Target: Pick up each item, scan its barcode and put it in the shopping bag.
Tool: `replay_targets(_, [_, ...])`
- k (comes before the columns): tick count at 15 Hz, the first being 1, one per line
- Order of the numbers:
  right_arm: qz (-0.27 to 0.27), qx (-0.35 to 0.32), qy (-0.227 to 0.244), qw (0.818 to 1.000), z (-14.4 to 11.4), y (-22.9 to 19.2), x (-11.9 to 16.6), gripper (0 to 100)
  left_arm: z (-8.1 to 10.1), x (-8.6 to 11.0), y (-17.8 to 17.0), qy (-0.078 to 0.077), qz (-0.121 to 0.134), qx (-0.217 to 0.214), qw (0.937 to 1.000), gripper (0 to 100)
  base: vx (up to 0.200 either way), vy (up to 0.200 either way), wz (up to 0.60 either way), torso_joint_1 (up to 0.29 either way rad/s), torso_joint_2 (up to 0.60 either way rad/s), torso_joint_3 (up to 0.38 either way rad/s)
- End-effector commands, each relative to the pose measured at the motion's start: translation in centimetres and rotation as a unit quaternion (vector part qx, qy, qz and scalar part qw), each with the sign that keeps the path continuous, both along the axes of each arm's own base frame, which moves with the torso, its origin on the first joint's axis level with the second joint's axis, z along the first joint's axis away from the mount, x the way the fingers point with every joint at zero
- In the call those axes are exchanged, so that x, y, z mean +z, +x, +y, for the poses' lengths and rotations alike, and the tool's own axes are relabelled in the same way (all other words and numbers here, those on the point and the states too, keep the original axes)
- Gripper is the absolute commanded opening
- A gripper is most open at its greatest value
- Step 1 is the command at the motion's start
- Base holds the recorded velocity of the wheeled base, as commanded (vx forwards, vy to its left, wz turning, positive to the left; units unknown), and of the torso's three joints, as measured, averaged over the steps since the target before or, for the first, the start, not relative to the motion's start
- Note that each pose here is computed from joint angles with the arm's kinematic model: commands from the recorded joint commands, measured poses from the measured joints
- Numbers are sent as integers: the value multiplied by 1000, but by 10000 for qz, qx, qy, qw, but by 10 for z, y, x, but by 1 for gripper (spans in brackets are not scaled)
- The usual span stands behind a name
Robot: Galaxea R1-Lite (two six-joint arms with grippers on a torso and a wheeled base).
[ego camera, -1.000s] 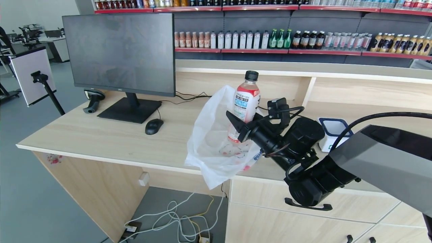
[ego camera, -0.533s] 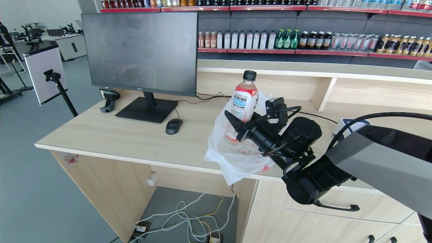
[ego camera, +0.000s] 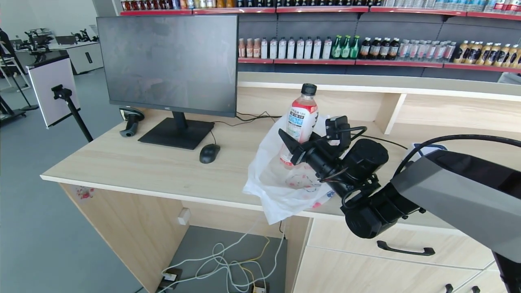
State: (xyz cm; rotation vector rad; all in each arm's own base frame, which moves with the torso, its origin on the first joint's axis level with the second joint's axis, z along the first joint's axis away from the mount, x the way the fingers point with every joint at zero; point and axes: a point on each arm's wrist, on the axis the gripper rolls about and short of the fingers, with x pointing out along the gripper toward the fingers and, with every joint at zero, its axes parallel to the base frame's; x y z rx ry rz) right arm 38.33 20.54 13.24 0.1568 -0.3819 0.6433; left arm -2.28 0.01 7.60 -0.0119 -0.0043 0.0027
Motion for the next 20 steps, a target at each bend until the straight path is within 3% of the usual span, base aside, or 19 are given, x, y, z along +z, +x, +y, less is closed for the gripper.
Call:
replay_targets(1, [61,-69,-71,9999,-2,7,-11,0,0,0,0,-2,-2,2,10000,100,0,0,0,0,0,0])
replay_targets(18, [513,-171,-414,9977,-8,8,-48,0,0,0,0,-9,-9,1,10000,100,0,0,0,0,0,0])
replay_targets(19, [513,-171,-414,9977,-8,8,-48,100,0,0,0,-9,-9,1,10000,100,0,0,0,0,0,0])
replay_targets(20, [513,-171,-414,9977,-8,8,-48,100,0,0,0,-9,-9,9,10000,100,0,0,0,0,0,0])
